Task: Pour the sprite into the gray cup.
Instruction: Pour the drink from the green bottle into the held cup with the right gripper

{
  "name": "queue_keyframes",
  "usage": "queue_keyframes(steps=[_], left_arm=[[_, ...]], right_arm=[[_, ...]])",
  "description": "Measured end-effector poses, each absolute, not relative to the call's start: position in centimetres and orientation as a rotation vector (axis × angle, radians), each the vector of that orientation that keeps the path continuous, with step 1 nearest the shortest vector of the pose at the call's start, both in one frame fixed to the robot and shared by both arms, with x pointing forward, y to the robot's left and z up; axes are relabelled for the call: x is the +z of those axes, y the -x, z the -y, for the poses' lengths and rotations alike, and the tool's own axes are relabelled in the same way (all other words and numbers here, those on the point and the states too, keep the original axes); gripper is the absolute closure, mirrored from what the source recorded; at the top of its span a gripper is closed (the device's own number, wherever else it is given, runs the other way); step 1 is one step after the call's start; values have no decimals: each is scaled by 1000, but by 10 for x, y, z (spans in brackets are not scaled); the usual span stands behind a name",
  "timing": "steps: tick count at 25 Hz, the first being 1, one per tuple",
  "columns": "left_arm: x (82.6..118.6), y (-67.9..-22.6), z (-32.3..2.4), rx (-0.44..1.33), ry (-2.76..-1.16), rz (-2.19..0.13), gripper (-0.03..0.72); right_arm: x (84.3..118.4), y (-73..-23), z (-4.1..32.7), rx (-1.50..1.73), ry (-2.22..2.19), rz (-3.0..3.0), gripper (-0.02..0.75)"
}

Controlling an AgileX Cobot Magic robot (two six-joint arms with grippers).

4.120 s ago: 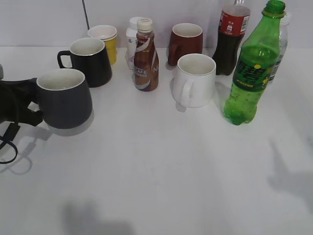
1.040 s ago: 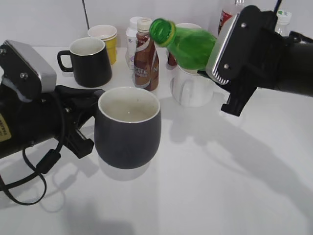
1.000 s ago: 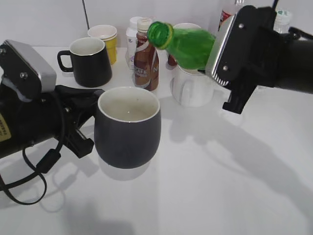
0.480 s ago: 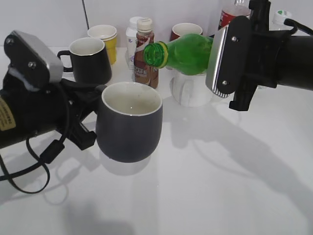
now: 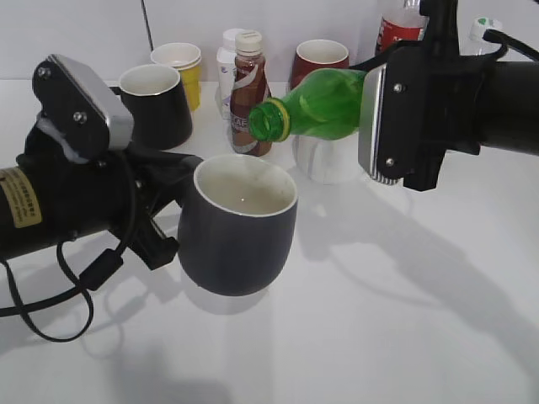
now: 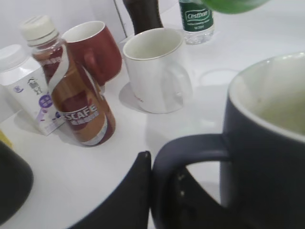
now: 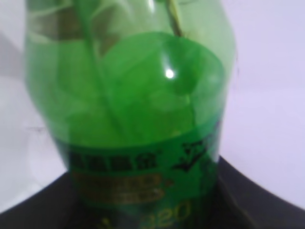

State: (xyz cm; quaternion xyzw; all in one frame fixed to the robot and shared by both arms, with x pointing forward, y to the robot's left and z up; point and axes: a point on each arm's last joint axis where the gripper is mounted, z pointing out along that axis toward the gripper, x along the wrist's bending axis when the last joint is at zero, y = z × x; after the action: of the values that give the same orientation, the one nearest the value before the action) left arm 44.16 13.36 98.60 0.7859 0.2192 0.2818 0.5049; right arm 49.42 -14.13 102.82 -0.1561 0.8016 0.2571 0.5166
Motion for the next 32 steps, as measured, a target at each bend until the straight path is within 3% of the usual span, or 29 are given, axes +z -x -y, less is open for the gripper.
queue_keyframes(steps=[32], left_arm=[[986, -441, -134, 680, -1903, -524, 635]], right_arm=[[1037, -497, 140, 441, 598, -1733, 375]])
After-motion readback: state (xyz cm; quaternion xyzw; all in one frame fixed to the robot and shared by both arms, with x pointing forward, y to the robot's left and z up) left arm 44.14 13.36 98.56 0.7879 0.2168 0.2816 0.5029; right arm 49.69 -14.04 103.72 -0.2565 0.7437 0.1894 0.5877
